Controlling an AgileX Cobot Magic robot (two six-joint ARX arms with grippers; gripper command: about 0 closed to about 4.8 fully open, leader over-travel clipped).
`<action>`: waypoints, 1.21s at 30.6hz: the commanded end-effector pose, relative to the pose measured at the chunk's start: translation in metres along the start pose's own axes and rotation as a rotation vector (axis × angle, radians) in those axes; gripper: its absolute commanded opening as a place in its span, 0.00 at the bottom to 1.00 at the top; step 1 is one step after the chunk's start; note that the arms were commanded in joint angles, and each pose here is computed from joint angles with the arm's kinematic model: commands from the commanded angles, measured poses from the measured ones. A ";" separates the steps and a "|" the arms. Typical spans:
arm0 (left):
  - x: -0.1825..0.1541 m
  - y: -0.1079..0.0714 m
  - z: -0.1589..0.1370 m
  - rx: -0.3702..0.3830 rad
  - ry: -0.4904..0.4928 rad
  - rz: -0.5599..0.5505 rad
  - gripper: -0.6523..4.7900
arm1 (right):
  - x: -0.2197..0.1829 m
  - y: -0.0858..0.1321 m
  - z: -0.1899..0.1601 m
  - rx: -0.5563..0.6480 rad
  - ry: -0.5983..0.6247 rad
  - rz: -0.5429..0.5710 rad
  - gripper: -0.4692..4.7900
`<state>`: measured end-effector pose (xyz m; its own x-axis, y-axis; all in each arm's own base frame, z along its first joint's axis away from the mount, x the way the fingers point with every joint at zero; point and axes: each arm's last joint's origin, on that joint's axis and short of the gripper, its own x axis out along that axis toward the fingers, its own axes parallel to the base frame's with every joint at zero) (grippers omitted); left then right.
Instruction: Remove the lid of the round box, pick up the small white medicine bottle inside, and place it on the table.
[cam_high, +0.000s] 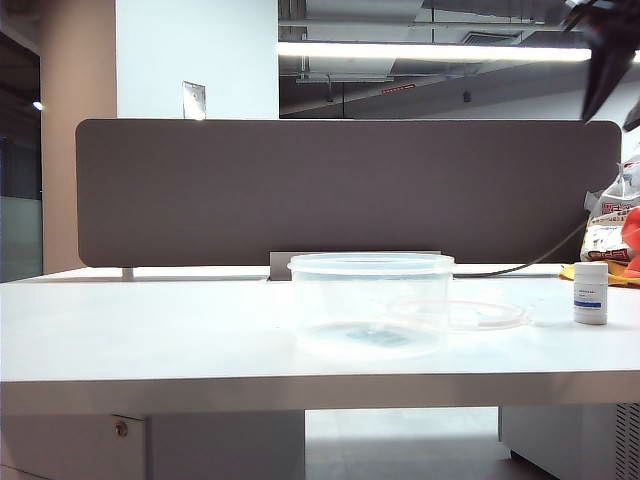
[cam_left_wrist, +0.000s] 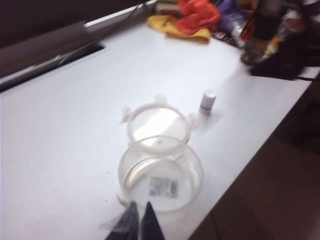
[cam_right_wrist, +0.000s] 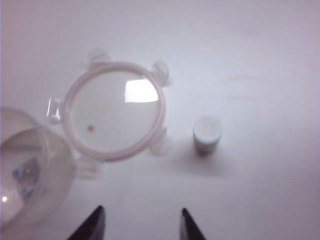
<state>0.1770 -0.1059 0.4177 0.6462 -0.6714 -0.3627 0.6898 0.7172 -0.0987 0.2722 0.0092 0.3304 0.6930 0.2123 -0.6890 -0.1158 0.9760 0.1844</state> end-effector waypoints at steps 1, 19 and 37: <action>-0.013 -0.003 -0.017 -0.023 -0.077 0.030 0.16 | -0.019 0.009 -0.028 -0.031 -0.062 0.030 0.46; -0.078 -0.019 -0.150 -0.160 -0.234 0.154 0.16 | -0.051 0.022 -0.164 -0.043 -0.172 0.149 0.16; -0.084 -0.022 -0.179 -0.172 -0.252 0.115 0.16 | -0.039 0.017 -0.190 -0.041 -0.146 0.154 0.17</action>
<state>0.0498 -0.0318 0.2832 0.7928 -0.5909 -0.1492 0.5522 0.8001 -0.2345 0.1069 0.0261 0.2246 0.7507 0.3484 -0.5613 -0.2485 0.9361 0.2488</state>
